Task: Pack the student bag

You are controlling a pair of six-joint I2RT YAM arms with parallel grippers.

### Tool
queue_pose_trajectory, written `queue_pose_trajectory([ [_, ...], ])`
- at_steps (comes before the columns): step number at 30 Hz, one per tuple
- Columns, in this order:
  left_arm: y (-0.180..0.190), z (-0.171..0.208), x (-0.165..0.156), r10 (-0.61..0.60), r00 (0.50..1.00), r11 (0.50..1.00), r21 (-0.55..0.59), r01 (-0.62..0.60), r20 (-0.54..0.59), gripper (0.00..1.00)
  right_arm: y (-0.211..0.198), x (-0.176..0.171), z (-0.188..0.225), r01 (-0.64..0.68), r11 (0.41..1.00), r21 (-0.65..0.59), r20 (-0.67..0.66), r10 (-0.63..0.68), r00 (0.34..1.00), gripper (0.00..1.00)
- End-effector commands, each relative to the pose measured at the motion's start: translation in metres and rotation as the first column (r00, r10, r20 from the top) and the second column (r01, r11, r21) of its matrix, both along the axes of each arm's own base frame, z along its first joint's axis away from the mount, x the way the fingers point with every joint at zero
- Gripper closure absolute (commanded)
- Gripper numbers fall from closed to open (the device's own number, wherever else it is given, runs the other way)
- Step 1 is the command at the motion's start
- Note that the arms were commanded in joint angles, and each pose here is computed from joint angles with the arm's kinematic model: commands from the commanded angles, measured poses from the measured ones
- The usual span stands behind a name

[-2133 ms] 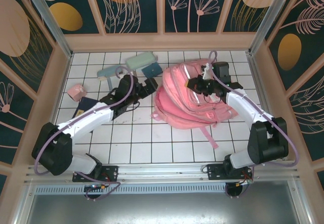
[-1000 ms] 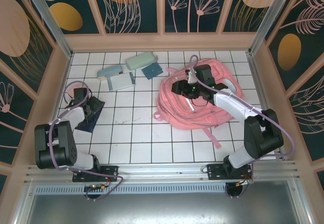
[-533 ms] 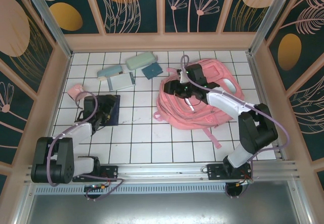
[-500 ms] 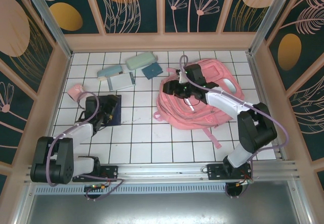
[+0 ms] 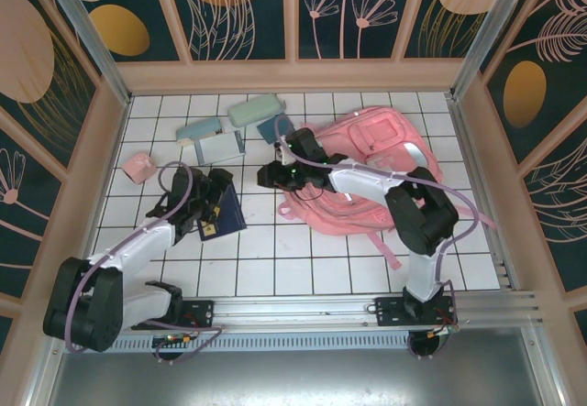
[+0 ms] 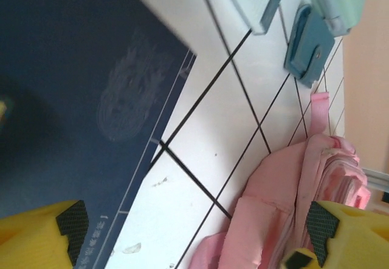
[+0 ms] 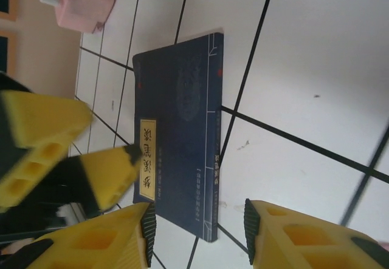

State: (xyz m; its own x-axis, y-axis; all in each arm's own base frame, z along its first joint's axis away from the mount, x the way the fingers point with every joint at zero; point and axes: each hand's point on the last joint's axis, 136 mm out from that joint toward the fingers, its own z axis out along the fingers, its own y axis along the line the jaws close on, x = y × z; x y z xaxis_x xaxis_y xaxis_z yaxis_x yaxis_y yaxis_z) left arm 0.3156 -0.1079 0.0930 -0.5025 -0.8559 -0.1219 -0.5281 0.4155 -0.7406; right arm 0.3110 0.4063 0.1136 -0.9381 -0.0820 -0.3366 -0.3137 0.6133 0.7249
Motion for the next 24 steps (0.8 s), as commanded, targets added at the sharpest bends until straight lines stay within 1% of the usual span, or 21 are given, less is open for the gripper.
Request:
queue_pose_trajectory([
  [1,0.039,-0.021,-0.022,0.015,0.993,0.98,0.199,0.009,-0.116,0.12,0.021,0.004,0.0,-0.011,1.0,-0.008,0.04,0.011,0.999,0.56],
  [3,0.053,-0.031,-0.029,0.013,0.988,0.968,0.249,0.026,-0.155,0.2,0.03,0.001,-0.009,-0.025,0.999,-0.026,0.039,0.026,0.999,0.56],
  [4,0.059,-0.036,-0.033,0.008,0.985,0.96,0.277,0.041,-0.175,0.27,0.035,0.001,-0.014,-0.029,0.999,-0.036,0.039,0.03,0.999,0.56],
  [9,0.076,-0.056,-0.047,0.003,0.969,0.923,0.375,0.092,-0.248,0.54,0.053,-0.003,-0.032,-0.053,0.996,-0.068,0.037,0.056,0.998,0.56],
  [16,0.088,-0.077,-0.06,0.021,0.95,0.894,0.432,0.123,-0.312,0.61,0.073,-0.008,-0.058,-0.099,0.99,-0.105,0.017,0.101,0.995,0.56],
  [18,0.086,-0.086,-0.064,0.014,0.943,0.897,0.422,0.135,-0.331,0.65,0.077,-0.009,-0.066,-0.109,0.987,-0.121,0.013,0.112,0.994,0.56],
  [21,0.082,-0.095,-0.068,-0.001,0.941,0.906,0.397,0.144,-0.338,0.69,0.078,-0.008,-0.076,-0.102,0.982,-0.161,0.015,0.106,0.994,0.56],
  [23,0.081,-0.099,-0.07,-0.002,0.938,0.909,0.39,0.146,-0.347,0.75,0.078,-0.009,-0.084,-0.101,0.978,-0.181,0.008,0.104,0.995,0.57],
  [24,0.081,-0.101,-0.071,-0.004,0.936,0.911,0.385,0.149,-0.351,0.75,0.077,-0.01,-0.09,-0.097,0.975,-0.199,0.004,0.1,0.995,0.56],
])
